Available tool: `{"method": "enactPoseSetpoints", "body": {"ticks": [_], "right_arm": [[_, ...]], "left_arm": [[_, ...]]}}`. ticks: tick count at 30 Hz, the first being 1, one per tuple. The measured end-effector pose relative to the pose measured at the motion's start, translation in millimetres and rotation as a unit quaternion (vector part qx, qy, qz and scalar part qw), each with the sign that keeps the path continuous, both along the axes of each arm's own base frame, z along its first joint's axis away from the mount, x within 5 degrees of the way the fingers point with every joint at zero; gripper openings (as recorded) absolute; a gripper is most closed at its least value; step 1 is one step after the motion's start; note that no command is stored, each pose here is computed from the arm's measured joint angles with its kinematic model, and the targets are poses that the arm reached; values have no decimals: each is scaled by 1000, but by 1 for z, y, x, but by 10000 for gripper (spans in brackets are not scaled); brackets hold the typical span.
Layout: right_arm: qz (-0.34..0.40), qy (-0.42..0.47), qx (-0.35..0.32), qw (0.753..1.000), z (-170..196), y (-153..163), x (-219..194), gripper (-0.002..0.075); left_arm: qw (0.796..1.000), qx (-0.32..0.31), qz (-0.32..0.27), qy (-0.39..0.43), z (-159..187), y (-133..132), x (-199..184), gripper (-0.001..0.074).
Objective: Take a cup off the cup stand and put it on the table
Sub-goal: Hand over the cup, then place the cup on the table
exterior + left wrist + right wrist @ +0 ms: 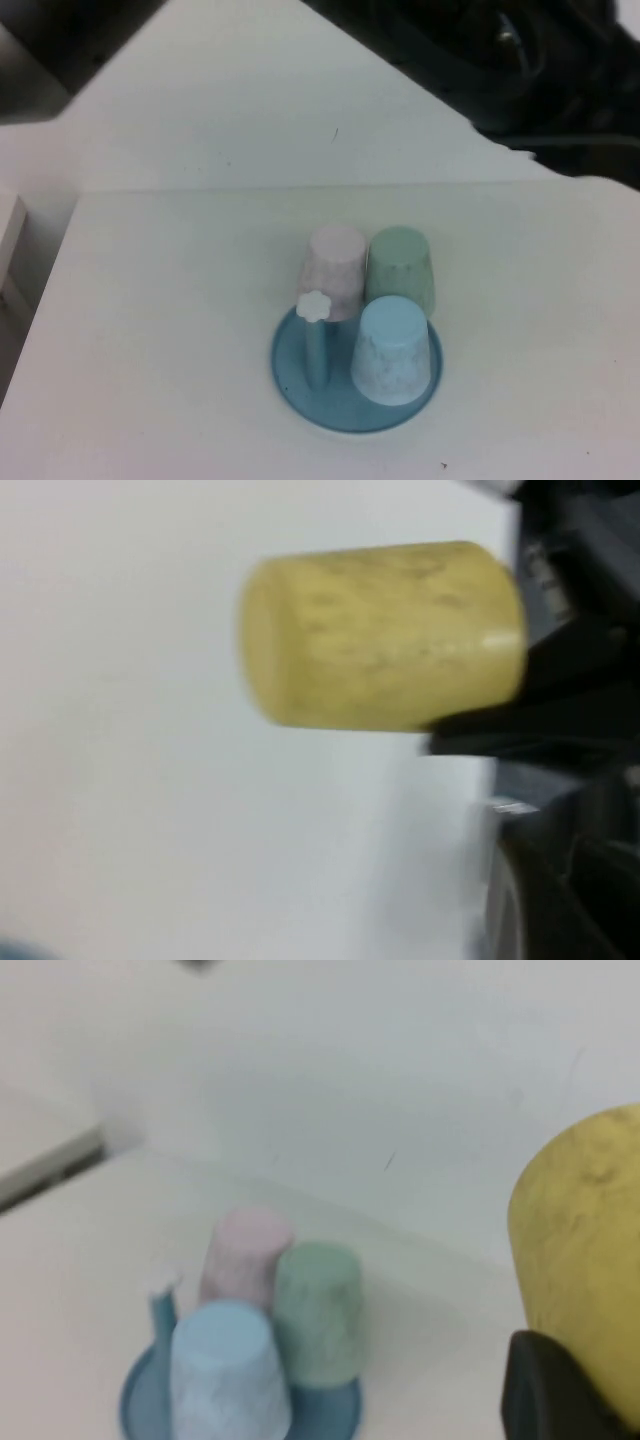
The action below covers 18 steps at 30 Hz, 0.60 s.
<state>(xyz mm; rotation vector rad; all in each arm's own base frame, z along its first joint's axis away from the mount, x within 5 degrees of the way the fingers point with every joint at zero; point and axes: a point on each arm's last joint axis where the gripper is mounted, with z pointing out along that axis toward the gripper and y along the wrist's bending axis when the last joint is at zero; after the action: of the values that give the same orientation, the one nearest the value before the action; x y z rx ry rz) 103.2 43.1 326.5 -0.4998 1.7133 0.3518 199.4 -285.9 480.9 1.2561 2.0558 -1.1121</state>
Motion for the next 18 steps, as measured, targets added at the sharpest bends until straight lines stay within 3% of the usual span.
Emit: {"method": "enactPoseSetpoints", "body": {"ticks": [3,9,14,18], "right_arm": [[34,53,-25,998,-3,3,13,19],[90,184,-104,973,-8,0,39,19],[82,310,-182,930,-27,-9,68,19],[88,354,-246,898,-44,-4,85,19]], "left_arm": [[995,51,56,-64,4,17,5,32],[965,137,179,-138,6,55,10,4],[947,189,217,-140,-9,86,-4,1],[946,225,206,-110,-39,108,-26,0]]}}
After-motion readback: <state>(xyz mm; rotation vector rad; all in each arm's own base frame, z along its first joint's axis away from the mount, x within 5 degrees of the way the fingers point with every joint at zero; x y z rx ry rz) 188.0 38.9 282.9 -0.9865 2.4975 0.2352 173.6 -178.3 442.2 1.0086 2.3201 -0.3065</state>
